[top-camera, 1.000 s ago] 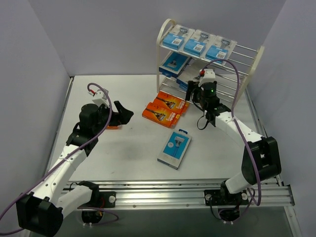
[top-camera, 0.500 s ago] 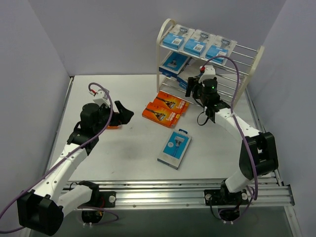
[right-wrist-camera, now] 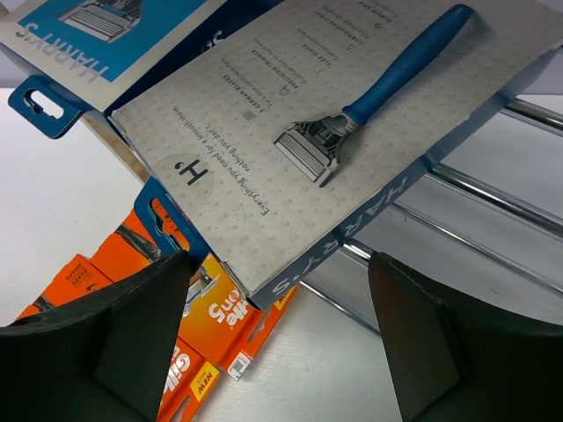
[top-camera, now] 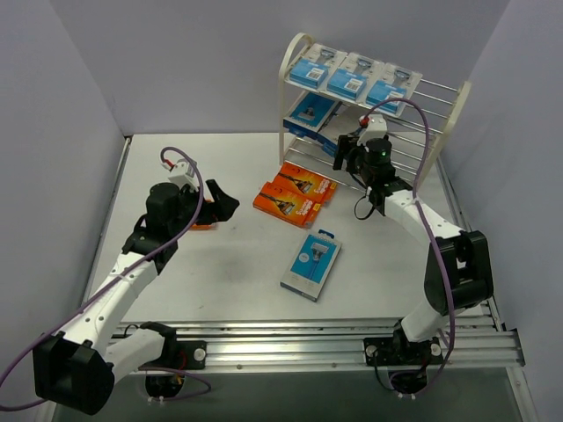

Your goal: Place and organize the shaving razors onto the shelf

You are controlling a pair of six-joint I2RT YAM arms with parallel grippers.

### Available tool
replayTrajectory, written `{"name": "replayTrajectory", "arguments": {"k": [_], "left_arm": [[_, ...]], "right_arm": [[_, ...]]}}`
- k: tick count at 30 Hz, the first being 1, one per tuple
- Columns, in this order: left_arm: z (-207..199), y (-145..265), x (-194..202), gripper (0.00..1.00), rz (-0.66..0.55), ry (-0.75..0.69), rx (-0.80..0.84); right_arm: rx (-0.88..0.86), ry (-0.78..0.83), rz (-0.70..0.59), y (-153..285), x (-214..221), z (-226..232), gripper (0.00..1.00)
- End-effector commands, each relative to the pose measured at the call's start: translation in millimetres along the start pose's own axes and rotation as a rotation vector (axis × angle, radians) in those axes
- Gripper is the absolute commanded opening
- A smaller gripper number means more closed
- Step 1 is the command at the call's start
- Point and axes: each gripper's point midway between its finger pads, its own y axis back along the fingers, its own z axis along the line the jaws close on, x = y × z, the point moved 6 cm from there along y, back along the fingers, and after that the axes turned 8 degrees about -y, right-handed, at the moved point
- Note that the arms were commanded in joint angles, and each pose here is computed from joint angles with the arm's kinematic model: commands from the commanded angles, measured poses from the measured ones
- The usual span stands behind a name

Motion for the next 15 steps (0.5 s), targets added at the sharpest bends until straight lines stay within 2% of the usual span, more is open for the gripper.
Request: {"name": "replayTrajectory", "arguments": {"k": [1,15], "left_arm": [[-2.8,-1.3,-12.0,0.94,-0.05,-0.017,0.014],[-1.6,-4.5,-10.1,0.94,-0.041,-0.009,0.015]], "right_arm": [[-0.062,0.028,-0.05,-6.6,-17.0,6.0,0.77],[-0.137,0.121,-0.044,-9.3,-18.9,4.2,0.82]]}}
